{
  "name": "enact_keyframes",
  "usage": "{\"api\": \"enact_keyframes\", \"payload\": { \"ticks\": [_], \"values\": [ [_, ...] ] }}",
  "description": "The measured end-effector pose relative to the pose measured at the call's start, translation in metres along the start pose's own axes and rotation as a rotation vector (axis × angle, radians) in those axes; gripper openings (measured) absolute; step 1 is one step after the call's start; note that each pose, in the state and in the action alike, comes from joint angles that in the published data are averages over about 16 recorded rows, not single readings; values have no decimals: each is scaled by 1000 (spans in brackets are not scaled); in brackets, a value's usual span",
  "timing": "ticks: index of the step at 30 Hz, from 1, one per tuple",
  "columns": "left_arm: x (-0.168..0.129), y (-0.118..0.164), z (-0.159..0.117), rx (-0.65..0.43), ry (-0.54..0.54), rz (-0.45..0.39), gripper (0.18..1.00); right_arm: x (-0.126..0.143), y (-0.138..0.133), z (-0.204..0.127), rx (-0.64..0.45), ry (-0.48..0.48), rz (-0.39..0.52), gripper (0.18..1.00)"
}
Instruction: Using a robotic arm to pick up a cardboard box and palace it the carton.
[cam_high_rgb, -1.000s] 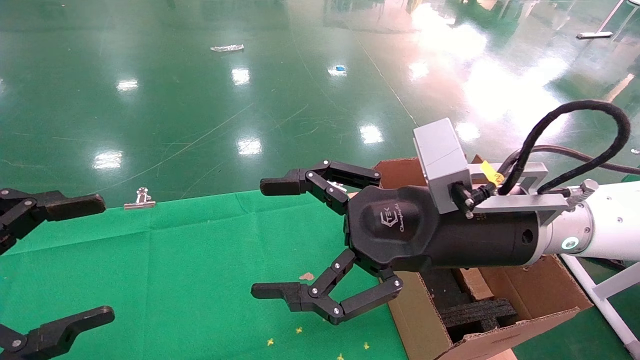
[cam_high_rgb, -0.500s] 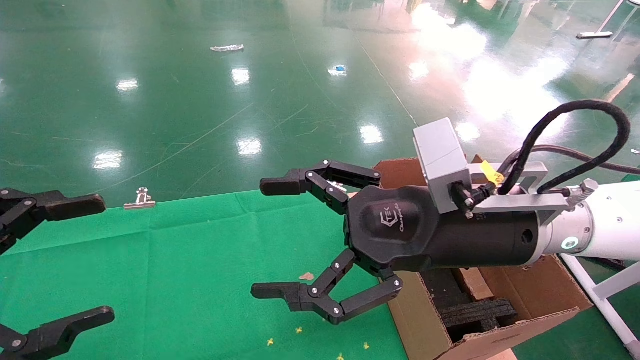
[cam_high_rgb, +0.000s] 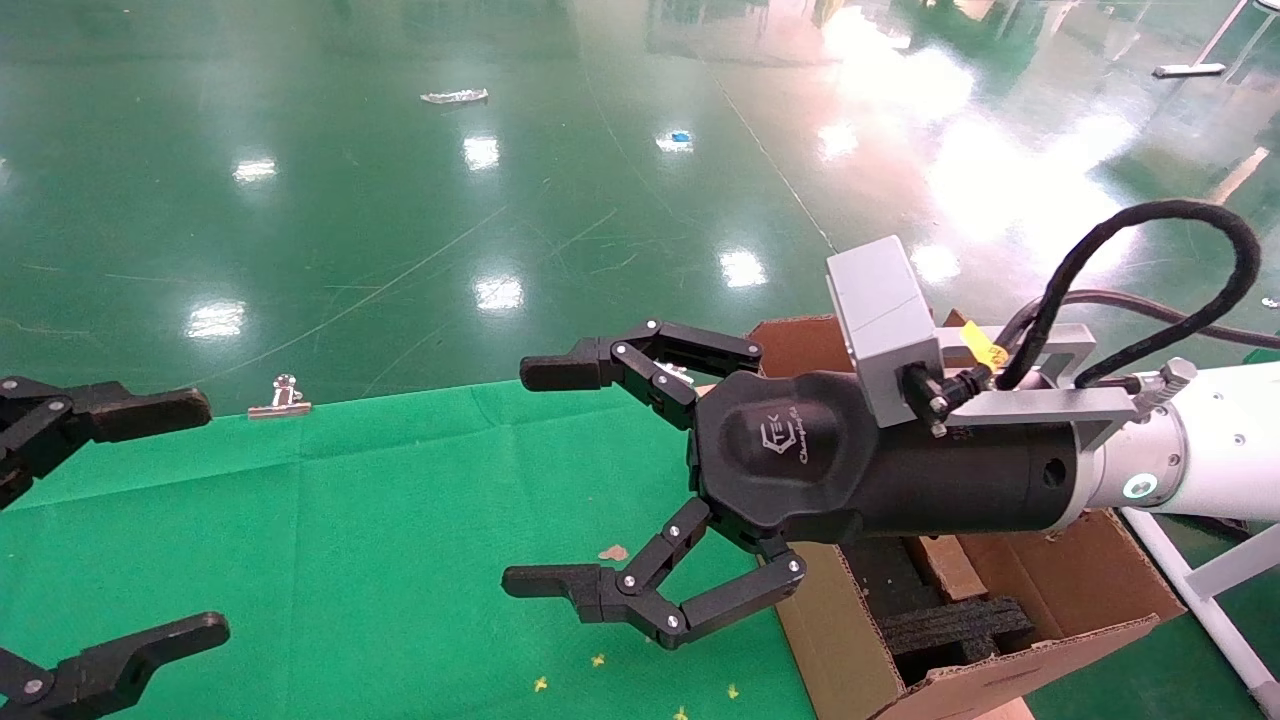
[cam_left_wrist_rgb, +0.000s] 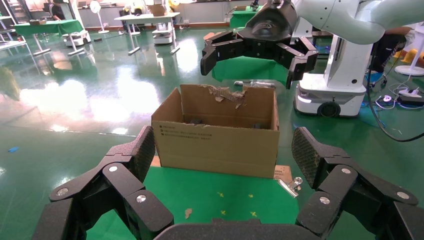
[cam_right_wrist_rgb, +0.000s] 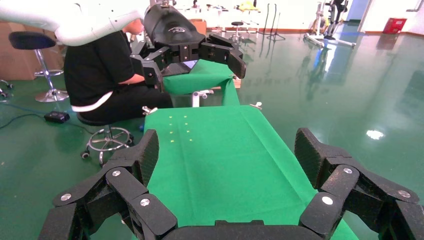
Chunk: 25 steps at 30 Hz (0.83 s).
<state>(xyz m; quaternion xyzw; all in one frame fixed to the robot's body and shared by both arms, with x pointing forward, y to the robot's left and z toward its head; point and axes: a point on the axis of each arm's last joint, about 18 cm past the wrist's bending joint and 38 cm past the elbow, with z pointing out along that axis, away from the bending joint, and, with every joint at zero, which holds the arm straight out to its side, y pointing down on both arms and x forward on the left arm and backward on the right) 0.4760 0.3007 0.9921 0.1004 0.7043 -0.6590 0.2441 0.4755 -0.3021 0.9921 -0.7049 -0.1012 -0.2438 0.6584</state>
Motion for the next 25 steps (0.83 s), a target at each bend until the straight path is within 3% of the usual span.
{"api": "enact_keyframes", "payload": {
  "ticks": [25],
  "values": [
    [0,0,0,0,0,0,1001,0,0,0,0,0,0,1000]
  ]
}}
